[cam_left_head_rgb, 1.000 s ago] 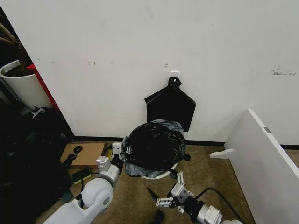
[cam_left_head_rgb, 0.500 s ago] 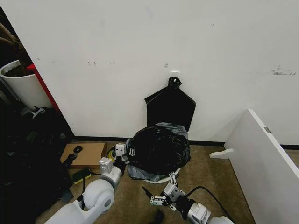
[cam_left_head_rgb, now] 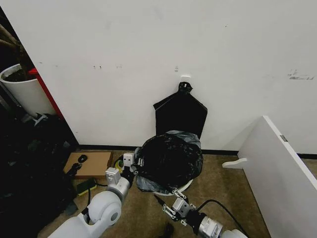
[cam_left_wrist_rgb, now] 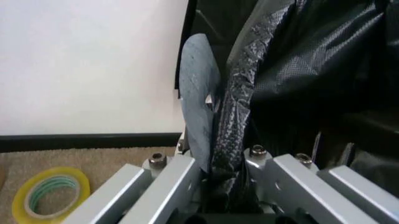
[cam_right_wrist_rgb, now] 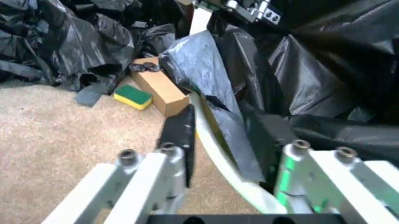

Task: Place the garbage bag over the trash bin.

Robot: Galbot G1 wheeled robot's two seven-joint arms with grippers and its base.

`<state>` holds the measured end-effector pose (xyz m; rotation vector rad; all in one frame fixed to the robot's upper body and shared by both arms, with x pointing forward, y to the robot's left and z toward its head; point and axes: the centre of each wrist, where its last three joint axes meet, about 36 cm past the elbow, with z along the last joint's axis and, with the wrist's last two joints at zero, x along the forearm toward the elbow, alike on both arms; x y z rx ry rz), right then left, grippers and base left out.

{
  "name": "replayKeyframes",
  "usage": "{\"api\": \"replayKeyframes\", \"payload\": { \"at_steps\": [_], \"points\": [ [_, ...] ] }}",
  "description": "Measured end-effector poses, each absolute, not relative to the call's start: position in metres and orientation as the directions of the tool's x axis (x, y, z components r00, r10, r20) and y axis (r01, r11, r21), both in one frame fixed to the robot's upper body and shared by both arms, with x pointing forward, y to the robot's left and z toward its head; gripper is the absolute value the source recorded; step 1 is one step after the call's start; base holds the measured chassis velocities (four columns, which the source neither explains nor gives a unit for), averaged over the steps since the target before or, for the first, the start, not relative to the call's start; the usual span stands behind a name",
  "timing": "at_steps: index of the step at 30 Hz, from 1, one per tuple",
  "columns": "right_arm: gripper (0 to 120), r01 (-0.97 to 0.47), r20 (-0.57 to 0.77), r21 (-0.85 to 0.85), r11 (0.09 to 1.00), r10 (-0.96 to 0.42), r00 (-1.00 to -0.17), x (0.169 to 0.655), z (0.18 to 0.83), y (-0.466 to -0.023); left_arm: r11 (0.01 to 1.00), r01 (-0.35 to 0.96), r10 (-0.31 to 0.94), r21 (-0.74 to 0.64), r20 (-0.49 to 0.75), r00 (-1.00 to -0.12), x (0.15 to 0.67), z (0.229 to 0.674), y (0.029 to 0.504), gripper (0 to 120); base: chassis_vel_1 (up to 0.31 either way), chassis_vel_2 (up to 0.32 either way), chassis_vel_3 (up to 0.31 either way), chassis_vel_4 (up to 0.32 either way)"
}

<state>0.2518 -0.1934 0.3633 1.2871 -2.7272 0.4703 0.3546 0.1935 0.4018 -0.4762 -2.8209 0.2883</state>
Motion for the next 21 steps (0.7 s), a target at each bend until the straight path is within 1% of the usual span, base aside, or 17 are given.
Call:
{"api": "replayKeyframes", "payload": {
  "at_steps": [1, 2, 3, 4, 5, 8, 14, 21],
  "points": [
    [21, -0.758, 0.208, -0.237, 0.607, -0.731, -0.65, 0.252, 0.363, -0.193, 0.926, 0.293, 0.345, -0.237, 0.225, -0.911, 0.355, 0.402, 0.194, 1, 0.0, 0.0, 0.0, 0.0],
    [16, -0.754, 0.207, -0.237, 0.613, -0.726, -0.656, 0.252, 0.363, -0.193, 0.926, 0.293, 0.345, -0.237, 0.224, -0.911, 0.355, 0.403, 0.194, 1, 0.0, 0.0, 0.0, 0.0],
    [16, -0.754, 0.207, -0.237, 0.613, -0.726, -0.656, 0.252, 0.363, -0.193, 0.926, 0.293, 0.345, -0.237, 0.224, -0.911, 0.355, 0.403, 0.194, 1, 0.0, 0.0, 0.0, 0.0],
    [13, -0.745, 0.206, -0.234, 0.624, -0.717, -0.666, 0.252, 0.363, -0.192, 0.926, 0.293, 0.346, -0.239, 0.222, -0.911, 0.355, 0.404, 0.193, 1, 0.0, 0.0, 0.0, 0.0],
    [8, -0.741, 0.204, -0.231, 0.631, -0.713, -0.671, 0.252, 0.363, -0.191, 0.925, 0.293, 0.347, -0.24, 0.222, -0.911, 0.355, 0.404, 0.193, 1, 0.0, 0.0, 0.0, 0.0],
    [0, -0.732, 0.198, -0.222, 0.644, -0.705, -0.681, 0.251, 0.363, -0.189, 0.925, 0.29, 0.344, -0.245, 0.223, -0.912, 0.355, 0.405, 0.193, 1, 0.0, 0.0, 0.0, 0.0],
    [0, -0.739, 0.187, -0.227, 0.635, -0.716, -0.672, 0.247, 0.367, -0.188, 0.926, 0.269, 0.332, -0.266, 0.231, -0.914, 0.357, 0.407, 0.192, 1, 0.0, 0.0, 0.0, 0.0],
    [0, -0.773, 0.189, -0.271, 0.574, -0.755, -0.627, 0.23, 0.368, -0.191, 0.924, 0.219, 0.302, -0.314, 0.247, -0.921, 0.365, 0.413, 0.191, 1, 0.0, 0.0, 0.0, 0.0]
  ]
}}
